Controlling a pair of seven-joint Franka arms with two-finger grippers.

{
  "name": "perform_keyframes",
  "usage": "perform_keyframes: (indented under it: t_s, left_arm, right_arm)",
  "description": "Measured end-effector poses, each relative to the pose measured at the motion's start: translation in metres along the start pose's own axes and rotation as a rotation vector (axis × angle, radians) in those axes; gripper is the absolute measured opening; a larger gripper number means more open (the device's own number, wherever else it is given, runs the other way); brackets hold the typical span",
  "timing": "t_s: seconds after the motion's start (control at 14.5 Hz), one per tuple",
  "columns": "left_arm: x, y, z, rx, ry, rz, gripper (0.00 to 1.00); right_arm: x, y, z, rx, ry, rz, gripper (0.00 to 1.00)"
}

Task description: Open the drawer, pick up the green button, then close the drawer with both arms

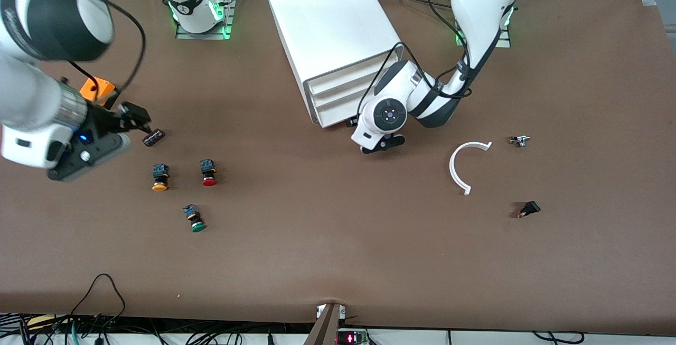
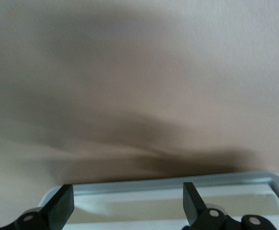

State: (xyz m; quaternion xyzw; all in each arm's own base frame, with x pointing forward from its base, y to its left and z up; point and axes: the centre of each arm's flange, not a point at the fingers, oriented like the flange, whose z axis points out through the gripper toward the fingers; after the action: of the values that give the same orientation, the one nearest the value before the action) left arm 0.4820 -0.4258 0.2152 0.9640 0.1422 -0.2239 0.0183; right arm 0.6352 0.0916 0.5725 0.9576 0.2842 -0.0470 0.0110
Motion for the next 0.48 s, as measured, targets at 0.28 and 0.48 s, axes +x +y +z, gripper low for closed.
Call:
perform_keyframes:
  t_s: [0.28,0.48]
  left_arm:
    - [-0.016,0.010,0.004,-0.020,-0.043,0.006,1.00]
    - [-0.025,0.012,0.010,-0.011,-0.056,0.018,1.00]
  right_arm:
    - [-0.024,0.015,-0.028,-0.028,0.032,0.007,1.00]
    - [-0.047,0.043,-0.039,-0.020,0.058,0.055,1.00]
